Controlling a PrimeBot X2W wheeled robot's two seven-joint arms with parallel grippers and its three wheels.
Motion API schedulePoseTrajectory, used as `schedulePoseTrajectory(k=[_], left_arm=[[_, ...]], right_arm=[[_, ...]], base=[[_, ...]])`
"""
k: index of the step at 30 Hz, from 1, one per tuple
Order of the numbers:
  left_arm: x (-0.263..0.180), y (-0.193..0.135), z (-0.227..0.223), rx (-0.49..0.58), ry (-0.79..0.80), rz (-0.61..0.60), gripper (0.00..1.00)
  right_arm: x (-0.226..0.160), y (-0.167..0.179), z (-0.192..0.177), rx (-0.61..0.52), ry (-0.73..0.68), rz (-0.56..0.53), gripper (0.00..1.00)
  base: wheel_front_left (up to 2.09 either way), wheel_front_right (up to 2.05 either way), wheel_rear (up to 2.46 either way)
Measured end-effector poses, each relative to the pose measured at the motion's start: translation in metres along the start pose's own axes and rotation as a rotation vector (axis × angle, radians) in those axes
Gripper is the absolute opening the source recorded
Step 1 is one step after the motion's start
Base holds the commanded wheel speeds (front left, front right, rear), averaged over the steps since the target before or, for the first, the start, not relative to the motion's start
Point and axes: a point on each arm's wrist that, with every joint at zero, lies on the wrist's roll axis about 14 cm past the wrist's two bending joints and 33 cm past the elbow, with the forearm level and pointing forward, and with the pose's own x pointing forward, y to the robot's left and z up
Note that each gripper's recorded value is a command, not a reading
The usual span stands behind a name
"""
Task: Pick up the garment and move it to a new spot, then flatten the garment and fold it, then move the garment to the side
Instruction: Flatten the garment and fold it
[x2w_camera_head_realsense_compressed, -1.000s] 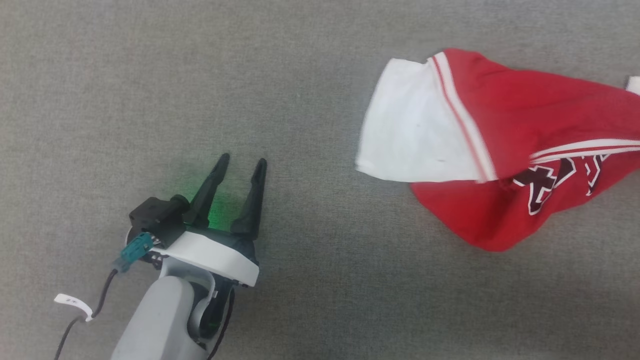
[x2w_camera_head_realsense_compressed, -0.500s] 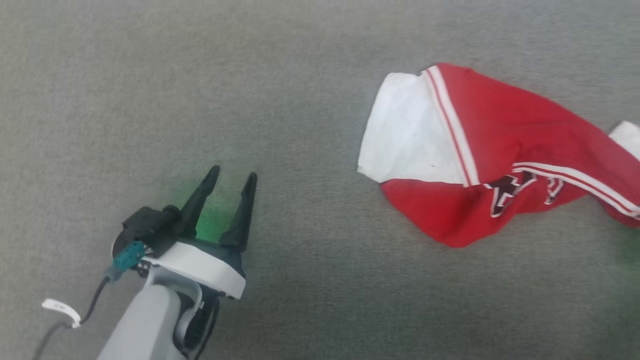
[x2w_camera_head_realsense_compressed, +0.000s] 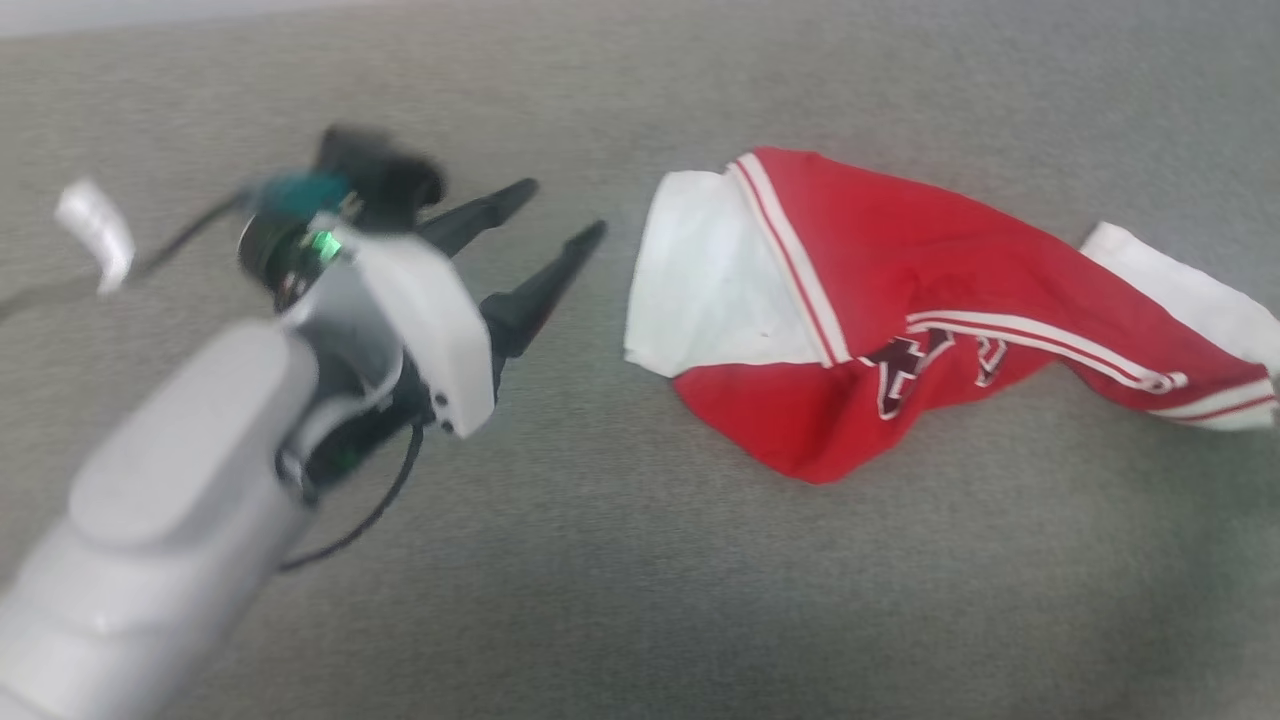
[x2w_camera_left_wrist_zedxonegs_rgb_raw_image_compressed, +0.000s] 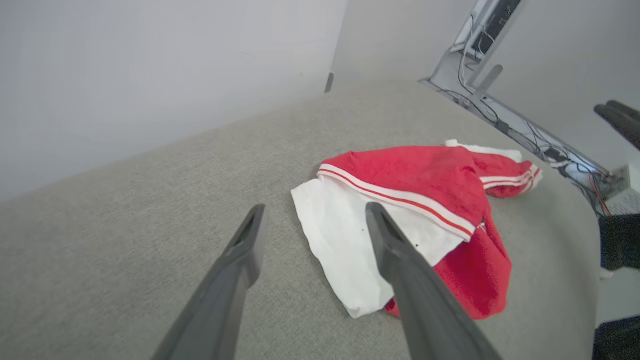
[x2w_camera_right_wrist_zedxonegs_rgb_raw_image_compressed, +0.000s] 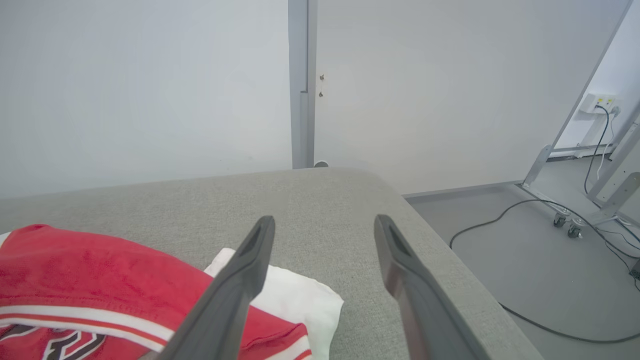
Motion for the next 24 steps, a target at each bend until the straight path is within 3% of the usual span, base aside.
schedulePoseTrajectory(k=[6, 11, 16, 20, 21, 23, 24], left_arm=[[0.042, -0.01, -0.022, -0.133, 0.289, -0.103, 1.0], [0.059, -0.011, -0.07, -0.246, 0.579, -0.14, 1.0], [0.072, 0.003, -0.098, -0.26, 0.734, -0.114, 1.0], [0.082, -0.002, -0.105, -0.294, 0.766, -0.147, 1.0], [0.085, -0.005, -0.103, -0.33, 0.754, -0.162, 0.78], [0.087, -0.01, -0.101, -0.358, 0.737, -0.178, 0.0], [0.087, -0.007, -0.101, -0.354, 0.725, -0.166, 0.0]], right_arm=[[-0.006, 0.003, -0.003, -0.013, -0.015, 0.004, 1.0], [-0.009, 0.001, -0.011, -0.012, -0.007, -0.019, 1.0], [-0.015, -0.009, -0.026, -0.031, 0.03, -0.059, 1.0], [-0.019, -0.017, -0.035, -0.04, 0.051, -0.084, 1.0], [-0.019, -0.017, -0.037, -0.041, 0.054, -0.087, 1.0], [-0.018, -0.017, -0.039, -0.039, 0.056, -0.086, 1.0], [-0.016, -0.015, -0.04, -0.038, 0.056, -0.081, 1.0]], base=[[0.0, 0.0, 0.0], [0.0, 0.0, 0.0], [0.0, 0.0, 0.0], [0.0, 0.0, 0.0], [0.0, 0.0, 0.0], [0.0, 0.0, 0.0], [0.0, 0.0, 0.0]])
